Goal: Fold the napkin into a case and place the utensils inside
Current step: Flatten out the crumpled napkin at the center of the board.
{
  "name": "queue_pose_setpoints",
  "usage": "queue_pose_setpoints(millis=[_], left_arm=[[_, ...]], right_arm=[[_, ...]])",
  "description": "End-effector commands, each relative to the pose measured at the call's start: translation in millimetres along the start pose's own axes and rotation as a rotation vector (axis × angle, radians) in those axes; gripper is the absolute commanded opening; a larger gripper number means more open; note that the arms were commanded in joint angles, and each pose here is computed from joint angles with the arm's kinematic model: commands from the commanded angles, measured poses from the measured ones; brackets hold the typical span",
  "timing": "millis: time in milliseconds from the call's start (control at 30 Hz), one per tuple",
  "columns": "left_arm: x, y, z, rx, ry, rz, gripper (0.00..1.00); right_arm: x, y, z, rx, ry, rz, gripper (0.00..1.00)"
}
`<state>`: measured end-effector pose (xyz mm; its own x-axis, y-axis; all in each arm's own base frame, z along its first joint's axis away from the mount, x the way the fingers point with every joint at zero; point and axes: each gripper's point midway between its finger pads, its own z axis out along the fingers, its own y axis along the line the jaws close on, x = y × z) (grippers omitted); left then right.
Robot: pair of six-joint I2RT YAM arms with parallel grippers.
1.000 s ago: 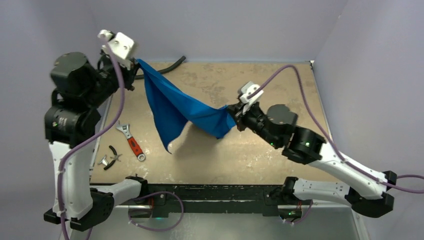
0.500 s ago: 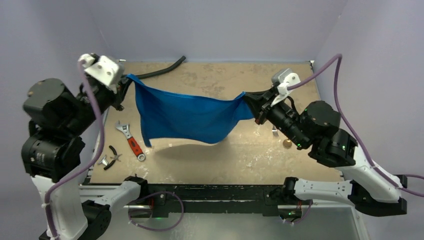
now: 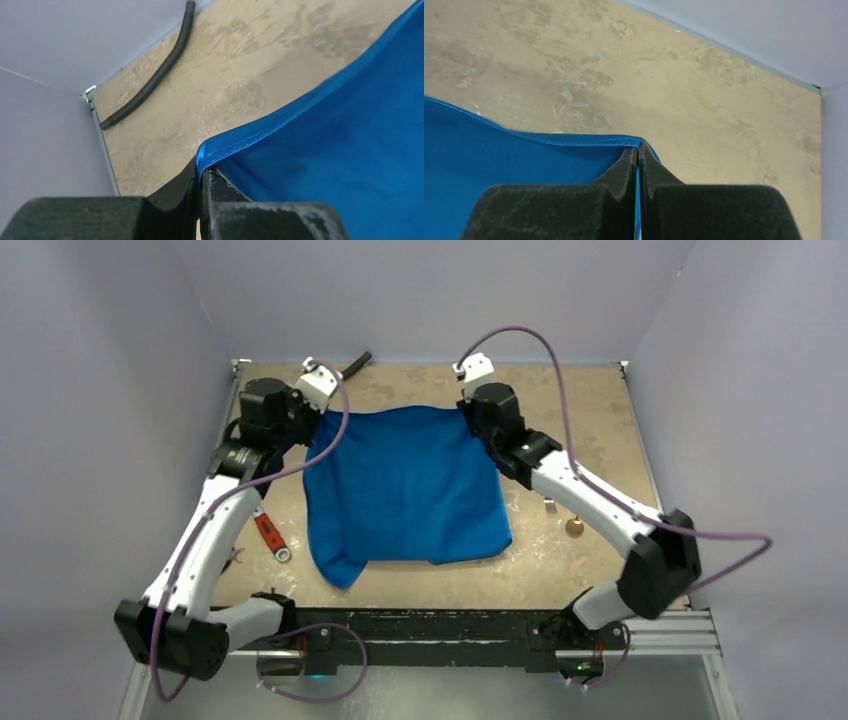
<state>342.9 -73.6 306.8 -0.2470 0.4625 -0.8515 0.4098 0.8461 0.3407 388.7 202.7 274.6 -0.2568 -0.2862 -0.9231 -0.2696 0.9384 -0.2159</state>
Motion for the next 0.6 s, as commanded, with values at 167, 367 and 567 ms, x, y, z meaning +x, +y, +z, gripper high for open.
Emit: queue_pose_setpoints(millis=[167,367,567], left_arm=[[-2.1,47.1,108.1,-0.259,-0.096,-0.01,0.0],[-12.1,76.9,144.8,-0.405,-0.099,-0.039,0.05],[4.4,60.9,144.3,-0.327,0.03,0.007,0.74]], right_arm=[[3.2,-8.3,117.0,0.033,-0.074,0.002,0.0],[-3.3,-24.2,170.6,0.097,-0.079,0.024,0.02],[-4.1,-26.5,164.0,0.136,-0.02,0.102,0.67]])
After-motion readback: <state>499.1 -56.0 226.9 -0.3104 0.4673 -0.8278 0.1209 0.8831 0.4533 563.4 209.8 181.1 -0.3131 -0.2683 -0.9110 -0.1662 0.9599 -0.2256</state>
